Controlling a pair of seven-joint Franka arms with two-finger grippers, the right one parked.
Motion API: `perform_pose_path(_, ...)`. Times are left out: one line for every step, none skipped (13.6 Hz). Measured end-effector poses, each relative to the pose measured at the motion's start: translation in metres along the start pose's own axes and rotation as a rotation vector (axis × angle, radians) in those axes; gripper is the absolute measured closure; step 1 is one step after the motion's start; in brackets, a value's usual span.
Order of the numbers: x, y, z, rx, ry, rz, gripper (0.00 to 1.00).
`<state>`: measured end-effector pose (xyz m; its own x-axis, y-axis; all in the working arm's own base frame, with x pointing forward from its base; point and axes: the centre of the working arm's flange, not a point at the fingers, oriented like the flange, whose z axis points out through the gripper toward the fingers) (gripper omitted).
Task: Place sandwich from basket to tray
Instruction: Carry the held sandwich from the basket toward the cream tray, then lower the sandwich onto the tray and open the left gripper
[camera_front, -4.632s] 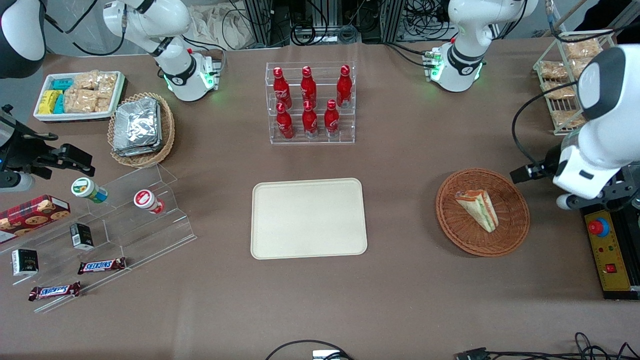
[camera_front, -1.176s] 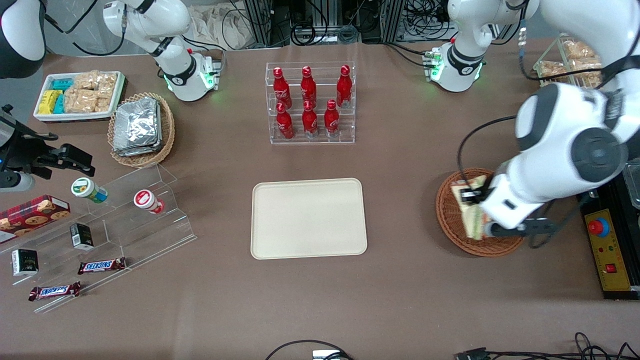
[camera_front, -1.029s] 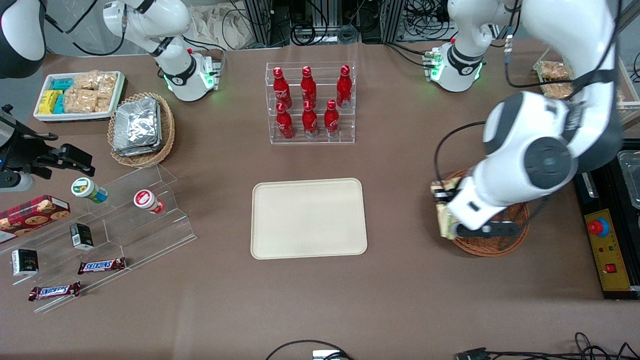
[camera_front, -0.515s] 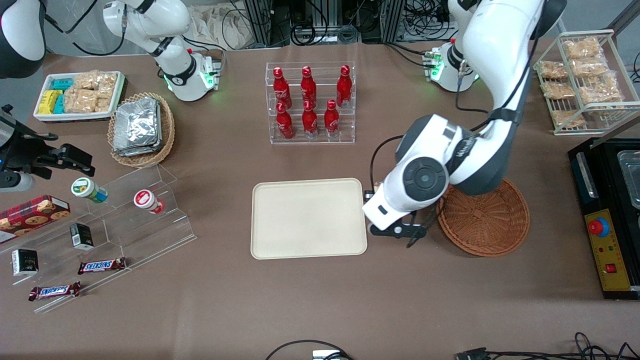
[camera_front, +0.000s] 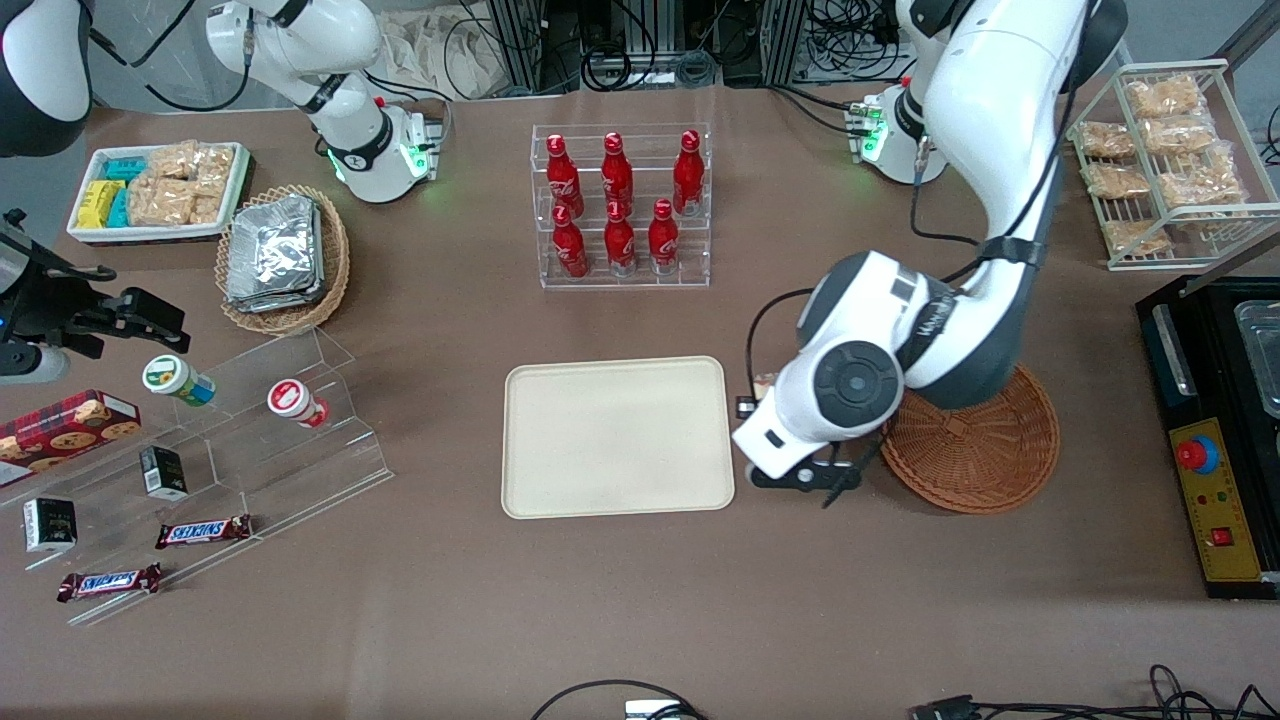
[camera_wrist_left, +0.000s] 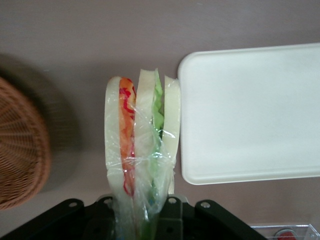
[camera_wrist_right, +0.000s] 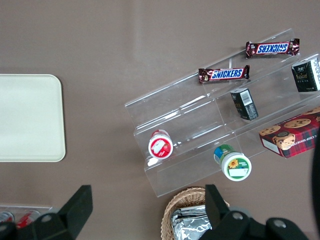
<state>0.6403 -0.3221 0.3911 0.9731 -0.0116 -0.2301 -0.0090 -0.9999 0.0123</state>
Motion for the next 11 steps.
perform_pose_path(0.005, -0.019, -0.007, -0.003, -0.005, -0.021, 0.8)
perform_pose_path(0.01, -0.034, -0.013, -0.007, -0.005, -0.032, 0.8)
perform_pose_path(0.012, -0.042, -0.016, -0.012, -0.003, -0.034, 0.8)
perform_pose_path(0.012, -0.041, -0.016, -0.015, -0.005, -0.03, 0.8)
perform_pose_path(0.008, -0.029, -0.012, -0.016, -0.008, -0.013, 0.8)
perform_pose_path(0.004, -0.011, -0.005, -0.016, -0.004, 0.011, 0.8)
perform_pose_path(0.0, 0.008, 0.007, -0.015, -0.002, 0.034, 0.8)
perform_pose_path(-0.003, 0.024, 0.021, -0.01, -0.01, 0.053, 0.8)
perform_pose_path(-0.004, 0.036, 0.038, -0.003, -0.025, 0.069, 0.8)
perform_pose_path(-0.003, 0.045, 0.055, 0.0, -0.036, 0.079, 0.8)
perform_pose_path(0.0, 0.05, 0.07, 0.001, -0.043, 0.084, 0.8)
